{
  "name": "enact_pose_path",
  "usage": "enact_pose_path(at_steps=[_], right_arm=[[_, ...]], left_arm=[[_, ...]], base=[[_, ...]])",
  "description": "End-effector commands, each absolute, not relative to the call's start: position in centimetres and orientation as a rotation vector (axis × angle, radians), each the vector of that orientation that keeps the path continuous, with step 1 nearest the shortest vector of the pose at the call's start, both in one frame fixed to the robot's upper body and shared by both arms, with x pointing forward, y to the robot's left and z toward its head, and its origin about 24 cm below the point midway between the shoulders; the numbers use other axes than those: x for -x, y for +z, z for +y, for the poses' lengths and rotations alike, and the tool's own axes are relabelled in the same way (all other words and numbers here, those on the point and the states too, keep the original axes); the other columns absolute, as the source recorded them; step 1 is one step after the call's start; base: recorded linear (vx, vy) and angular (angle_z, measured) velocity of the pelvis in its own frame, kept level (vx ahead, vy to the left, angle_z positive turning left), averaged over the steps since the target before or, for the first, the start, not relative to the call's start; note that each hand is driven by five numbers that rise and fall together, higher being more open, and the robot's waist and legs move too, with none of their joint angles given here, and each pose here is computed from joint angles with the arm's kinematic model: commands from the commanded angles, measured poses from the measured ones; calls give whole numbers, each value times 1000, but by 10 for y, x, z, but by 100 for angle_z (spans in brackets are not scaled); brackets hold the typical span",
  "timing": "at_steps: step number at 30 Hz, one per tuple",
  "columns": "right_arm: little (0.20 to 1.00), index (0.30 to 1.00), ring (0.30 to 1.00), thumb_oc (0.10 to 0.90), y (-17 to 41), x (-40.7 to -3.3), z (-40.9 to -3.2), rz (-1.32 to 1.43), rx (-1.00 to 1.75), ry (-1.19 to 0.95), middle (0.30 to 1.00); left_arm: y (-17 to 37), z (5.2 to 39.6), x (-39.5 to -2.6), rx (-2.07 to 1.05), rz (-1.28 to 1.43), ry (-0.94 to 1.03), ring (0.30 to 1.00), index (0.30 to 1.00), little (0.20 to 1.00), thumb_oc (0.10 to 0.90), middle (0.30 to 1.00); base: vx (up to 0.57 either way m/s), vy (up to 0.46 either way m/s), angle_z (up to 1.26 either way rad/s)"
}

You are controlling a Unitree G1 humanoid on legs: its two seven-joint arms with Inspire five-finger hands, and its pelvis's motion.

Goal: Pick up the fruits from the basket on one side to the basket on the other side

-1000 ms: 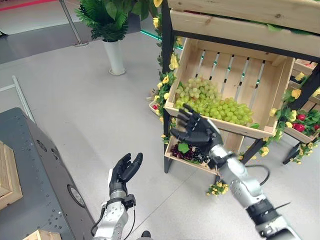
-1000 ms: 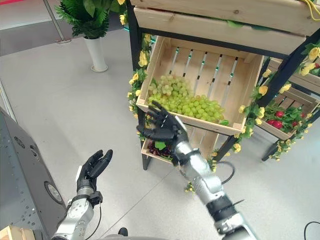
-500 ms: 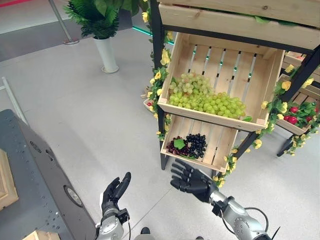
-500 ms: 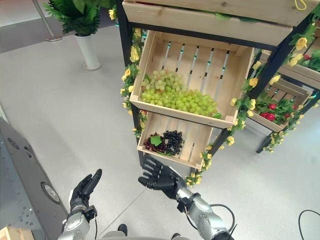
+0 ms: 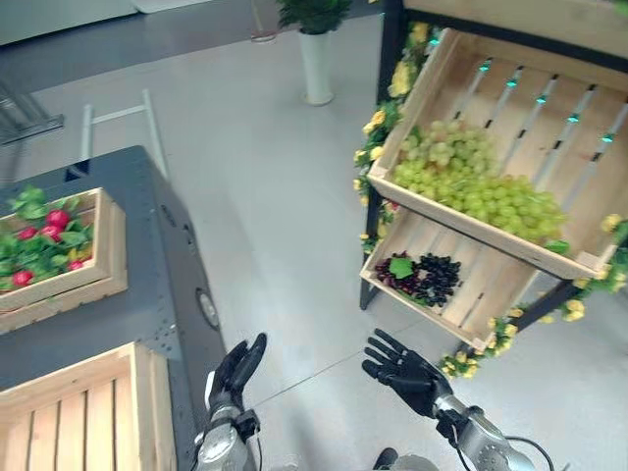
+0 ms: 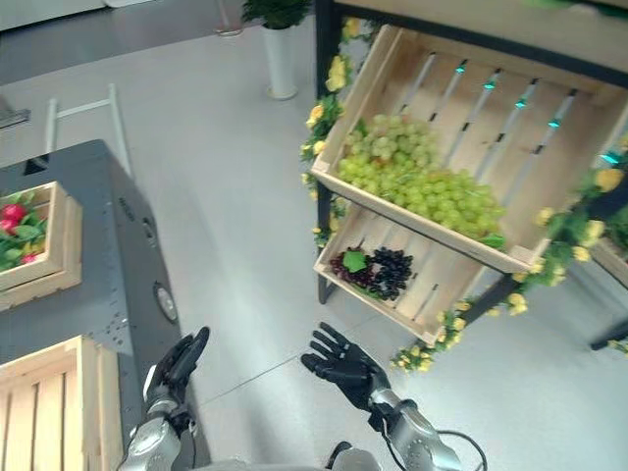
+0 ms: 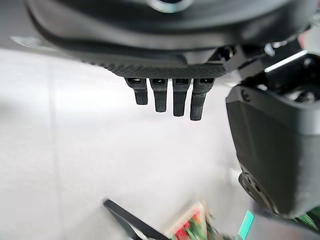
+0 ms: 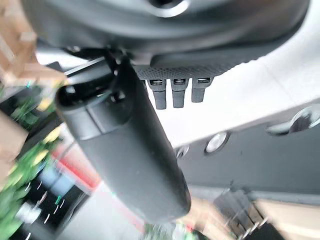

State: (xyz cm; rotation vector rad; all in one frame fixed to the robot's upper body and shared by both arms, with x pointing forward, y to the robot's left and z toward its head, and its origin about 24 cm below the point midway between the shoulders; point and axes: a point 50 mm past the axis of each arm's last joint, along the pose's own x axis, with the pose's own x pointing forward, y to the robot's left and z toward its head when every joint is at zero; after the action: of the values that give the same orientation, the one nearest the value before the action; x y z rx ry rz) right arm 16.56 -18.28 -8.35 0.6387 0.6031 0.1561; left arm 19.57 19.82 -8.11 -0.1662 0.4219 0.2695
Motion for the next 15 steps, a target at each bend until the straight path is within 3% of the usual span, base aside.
enact_pose_path(at_steps=[1,9,15], right_arm=[[900,900,900,800,-64,-193,-147,467,-773,182,900],[900,900,900,800,-77,-183,-130,525,-790,185,900],[900,900,900,800,-101,-178,-113,659,-884,30,900]], left_arm=[[-36,198,-239,80,162,187,900,900,900,800,900],[-54,193,-232,37,291,123,900,900,900,800,900],[-93,177,-209,110,500,178,900,900,900,800,900]], base=[[-377,148,51],[-250,40,21],[-123,-384,35]])
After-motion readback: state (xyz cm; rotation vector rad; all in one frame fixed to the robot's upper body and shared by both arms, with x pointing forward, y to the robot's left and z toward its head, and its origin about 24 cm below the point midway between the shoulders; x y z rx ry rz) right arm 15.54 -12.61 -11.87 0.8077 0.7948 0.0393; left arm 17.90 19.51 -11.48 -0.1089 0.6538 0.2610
